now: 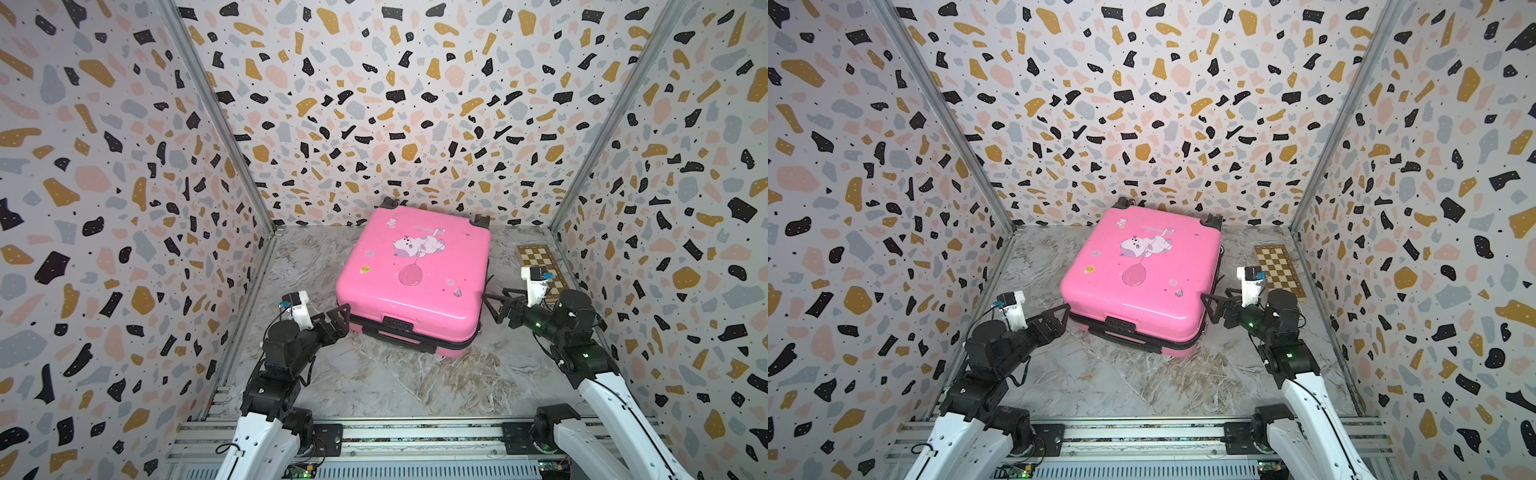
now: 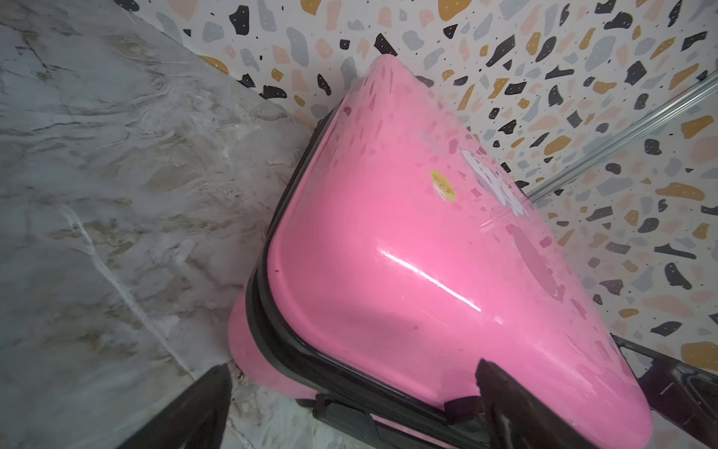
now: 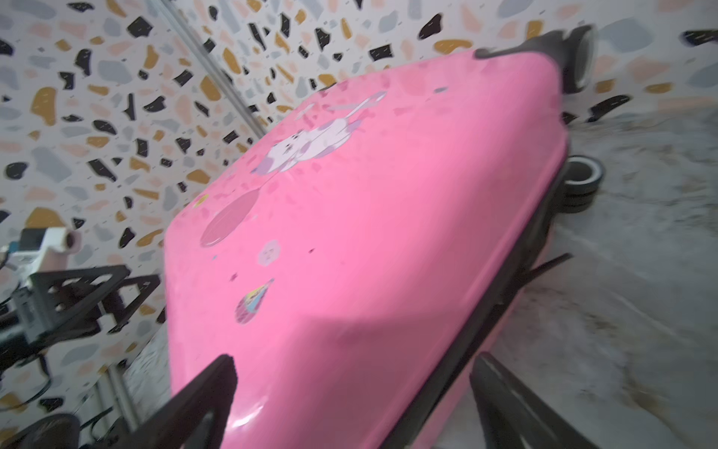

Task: Open the suitcase zippers
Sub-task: Adjust the suitcase at the center of the board.

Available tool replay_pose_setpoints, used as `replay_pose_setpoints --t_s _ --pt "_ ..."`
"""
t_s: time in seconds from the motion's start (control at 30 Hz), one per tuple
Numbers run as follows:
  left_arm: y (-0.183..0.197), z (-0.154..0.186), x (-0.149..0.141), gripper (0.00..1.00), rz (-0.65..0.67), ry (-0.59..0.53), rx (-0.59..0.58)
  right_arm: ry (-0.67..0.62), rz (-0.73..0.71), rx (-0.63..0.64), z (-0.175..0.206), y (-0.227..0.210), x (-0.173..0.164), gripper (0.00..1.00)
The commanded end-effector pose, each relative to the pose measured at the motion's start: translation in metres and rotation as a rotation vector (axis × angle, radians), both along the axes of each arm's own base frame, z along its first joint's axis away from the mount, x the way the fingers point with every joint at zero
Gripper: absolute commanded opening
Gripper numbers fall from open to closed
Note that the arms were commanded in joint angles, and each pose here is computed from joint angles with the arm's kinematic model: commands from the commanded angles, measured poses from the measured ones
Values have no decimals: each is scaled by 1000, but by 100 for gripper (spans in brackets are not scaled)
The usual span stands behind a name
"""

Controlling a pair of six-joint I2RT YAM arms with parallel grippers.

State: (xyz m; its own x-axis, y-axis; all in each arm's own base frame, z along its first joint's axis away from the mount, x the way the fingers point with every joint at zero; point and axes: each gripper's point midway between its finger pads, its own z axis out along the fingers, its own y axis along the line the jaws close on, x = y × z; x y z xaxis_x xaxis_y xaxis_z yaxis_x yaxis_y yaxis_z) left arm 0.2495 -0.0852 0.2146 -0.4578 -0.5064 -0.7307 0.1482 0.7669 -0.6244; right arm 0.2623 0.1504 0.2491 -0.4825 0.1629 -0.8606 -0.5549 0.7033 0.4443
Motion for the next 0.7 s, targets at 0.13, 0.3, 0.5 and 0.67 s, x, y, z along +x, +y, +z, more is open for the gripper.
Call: replay_pose_setpoints --t_s 0.13,0.3,0.5,0.67 --pt "-21 42 -13 99 -115 -142 -33 98 176 -17 -25 64 -10 84" --pt "-34 42 -16 99 -171 -158 -45 117 239 -61 -28 106 3 81" --pt "-40 35 -14 99 -192 -148 -35 88 245 -86 -26 123 14 81" --pt "-44 25 -6 99 -201 -122 -26 -3 173 -117 -27 95 -4 82"
